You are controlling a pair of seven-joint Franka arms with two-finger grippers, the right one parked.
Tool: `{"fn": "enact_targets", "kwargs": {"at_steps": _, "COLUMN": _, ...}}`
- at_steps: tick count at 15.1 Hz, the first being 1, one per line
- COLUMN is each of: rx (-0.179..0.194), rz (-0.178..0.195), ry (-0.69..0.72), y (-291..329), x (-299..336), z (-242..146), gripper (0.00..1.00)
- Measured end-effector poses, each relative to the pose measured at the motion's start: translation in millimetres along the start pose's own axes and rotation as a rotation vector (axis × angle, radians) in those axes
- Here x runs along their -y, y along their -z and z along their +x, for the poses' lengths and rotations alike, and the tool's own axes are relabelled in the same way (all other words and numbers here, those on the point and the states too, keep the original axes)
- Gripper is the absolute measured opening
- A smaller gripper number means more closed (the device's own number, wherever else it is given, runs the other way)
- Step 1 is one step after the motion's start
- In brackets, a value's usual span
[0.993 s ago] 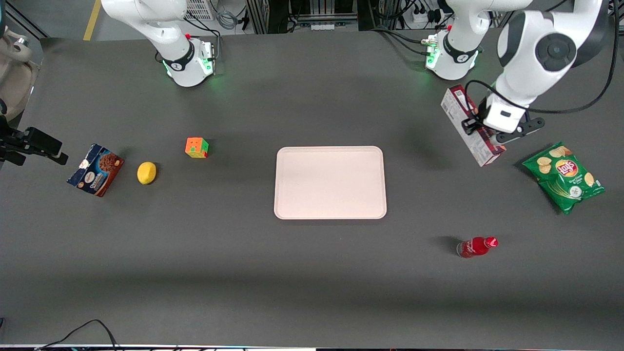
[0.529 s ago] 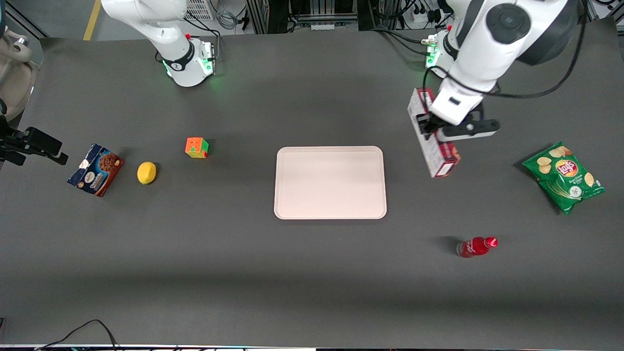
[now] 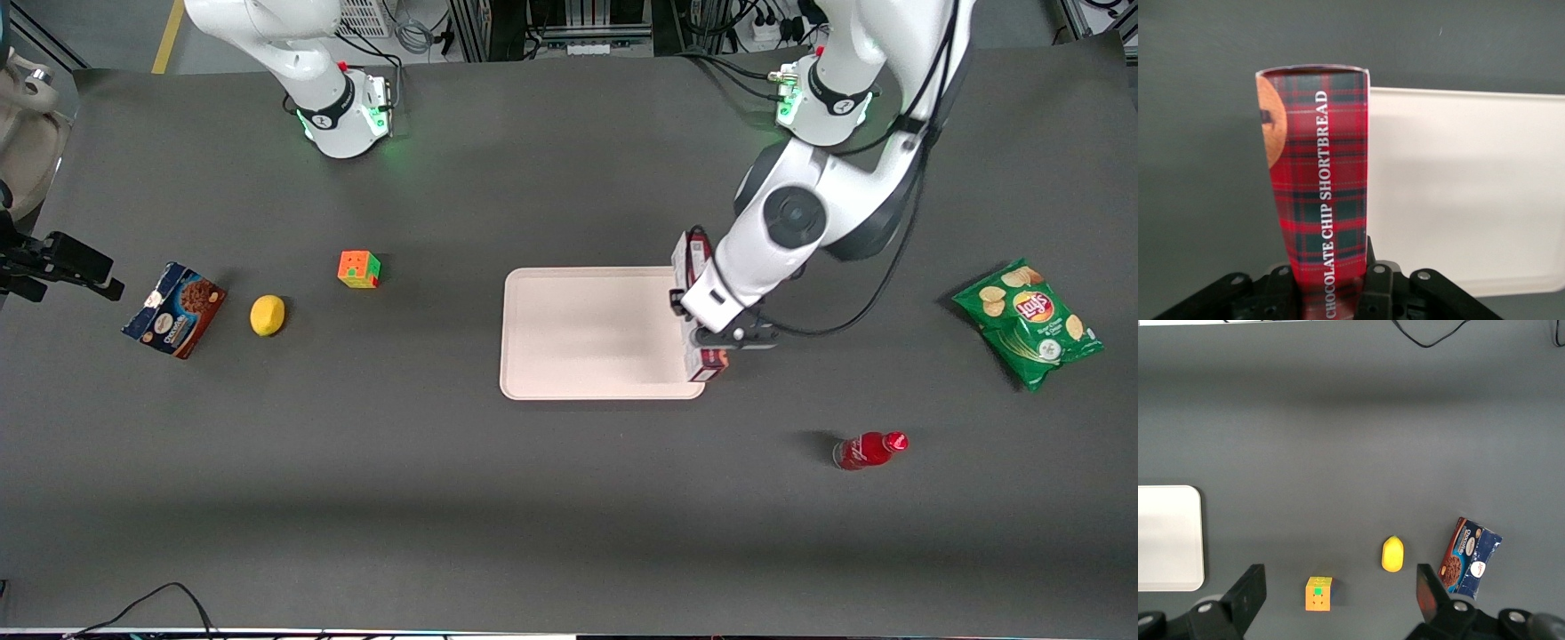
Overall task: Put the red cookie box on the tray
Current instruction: 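Carry the held box over the white tray, then lower the box onto the tray and open the left gripper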
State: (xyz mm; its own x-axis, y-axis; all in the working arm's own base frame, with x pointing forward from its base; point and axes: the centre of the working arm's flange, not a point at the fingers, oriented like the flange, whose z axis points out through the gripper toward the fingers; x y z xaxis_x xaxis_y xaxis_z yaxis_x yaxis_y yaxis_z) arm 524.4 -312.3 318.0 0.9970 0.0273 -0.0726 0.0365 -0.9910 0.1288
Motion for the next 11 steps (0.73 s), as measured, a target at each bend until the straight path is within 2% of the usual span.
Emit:
{"fn": "enact_targets", "kwargs": {"at_steps": 2, "rx": 0.016, "rz": 0.035, "ry": -0.019, "y": -27, "x": -4, "z": 6, "gripper": 0.31}}
{"fn": "enact_targets", "kwargs": {"at_steps": 5, "rx": -0.001, "rz": 0.076, "ry": 0.018, "y": -51, "x": -15, "z": 6, "gripper": 0.31}}
{"fn": "enact_targets", "kwargs": {"at_steps": 11, "rx": 0.016, "rz": 0.086, "ry": 0.052, "y": -81, "x": -23, "z": 1, "gripper": 0.31}}
